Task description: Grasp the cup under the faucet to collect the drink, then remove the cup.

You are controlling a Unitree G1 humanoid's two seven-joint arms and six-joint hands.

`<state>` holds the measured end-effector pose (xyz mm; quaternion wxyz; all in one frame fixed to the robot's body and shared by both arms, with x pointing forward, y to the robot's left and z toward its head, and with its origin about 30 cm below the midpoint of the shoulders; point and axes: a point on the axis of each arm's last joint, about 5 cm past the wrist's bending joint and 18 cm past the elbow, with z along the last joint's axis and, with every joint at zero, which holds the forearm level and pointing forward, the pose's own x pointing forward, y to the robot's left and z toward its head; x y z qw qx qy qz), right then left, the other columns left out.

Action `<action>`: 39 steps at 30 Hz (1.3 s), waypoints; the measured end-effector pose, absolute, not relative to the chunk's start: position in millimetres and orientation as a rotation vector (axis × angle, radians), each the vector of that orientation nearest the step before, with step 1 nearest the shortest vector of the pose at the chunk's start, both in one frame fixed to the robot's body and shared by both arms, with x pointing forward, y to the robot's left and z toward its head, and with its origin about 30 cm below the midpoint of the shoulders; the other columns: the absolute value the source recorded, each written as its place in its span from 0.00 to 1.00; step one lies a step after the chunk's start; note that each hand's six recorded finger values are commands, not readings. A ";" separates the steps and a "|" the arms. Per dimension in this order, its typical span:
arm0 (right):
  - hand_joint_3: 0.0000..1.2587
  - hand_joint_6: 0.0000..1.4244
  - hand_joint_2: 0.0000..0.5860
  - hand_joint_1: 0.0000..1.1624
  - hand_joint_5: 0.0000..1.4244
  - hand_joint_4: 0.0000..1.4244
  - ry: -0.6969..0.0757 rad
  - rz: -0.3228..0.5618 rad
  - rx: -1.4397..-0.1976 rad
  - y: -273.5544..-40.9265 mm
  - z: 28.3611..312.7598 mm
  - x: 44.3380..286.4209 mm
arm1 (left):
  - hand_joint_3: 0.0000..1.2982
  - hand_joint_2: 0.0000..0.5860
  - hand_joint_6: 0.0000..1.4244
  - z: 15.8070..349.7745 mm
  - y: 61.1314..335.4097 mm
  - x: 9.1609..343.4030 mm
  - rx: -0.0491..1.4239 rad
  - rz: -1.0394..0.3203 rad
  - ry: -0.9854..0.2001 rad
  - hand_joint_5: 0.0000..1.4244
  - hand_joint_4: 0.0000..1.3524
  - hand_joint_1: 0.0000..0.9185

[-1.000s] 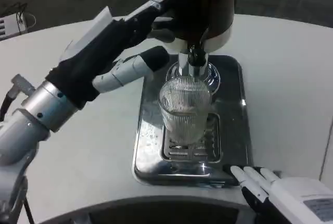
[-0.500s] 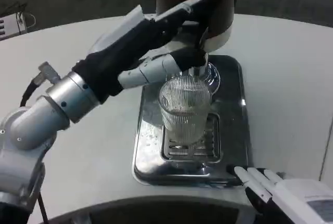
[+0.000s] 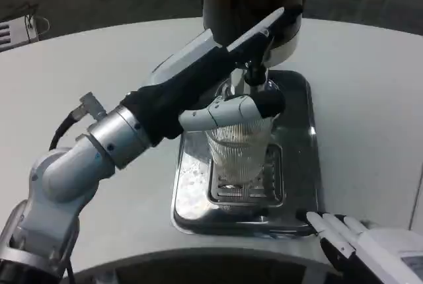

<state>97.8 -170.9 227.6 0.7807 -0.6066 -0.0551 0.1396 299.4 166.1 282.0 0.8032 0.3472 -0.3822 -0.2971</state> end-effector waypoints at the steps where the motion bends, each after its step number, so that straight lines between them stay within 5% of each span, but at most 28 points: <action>1: 0.00 0.00 0.72 0.41 0.00 0.00 -0.121 0.304 -1.309 -170.9 227.5 97.6 | 0.00 0.12 0.08 281.0 165.1 299.7 0.752 -0.633 -0.819 0.00 0.00 0.00; 22: 0.00 0.00 0.74 0.40 0.00 0.00 -0.111 0.297 -1.277 -171.4 227.0 98.0 | 0.00 0.12 0.07 284.8 151.4 298.8 1.007 -0.598 -0.854 0.00 0.00 0.00; 27: 0.00 0.00 0.62 0.43 0.00 0.00 -0.108 0.291 -1.110 -175.8 223.4 99.1 | 0.00 0.12 0.07 284.3 151.7 298.6 1.009 -0.593 -0.858 0.00 0.00 0.00; 33: 0.00 0.00 0.45 0.54 0.00 0.00 -0.153 0.174 -0.856 -185.1 204.4 106.8 | 0.00 0.12 0.07 284.0 155.3 297.8 1.021 -0.586 -0.857 0.00 0.00 0.00; 39: 0.00 0.00 0.41 0.58 0.00 0.00 -0.198 0.055 -0.676 -178.0 182.1 126.5 | 0.00 0.12 0.07 284.2 158.4 297.2 1.025 -0.578 -0.854 0.00 0.00 0.00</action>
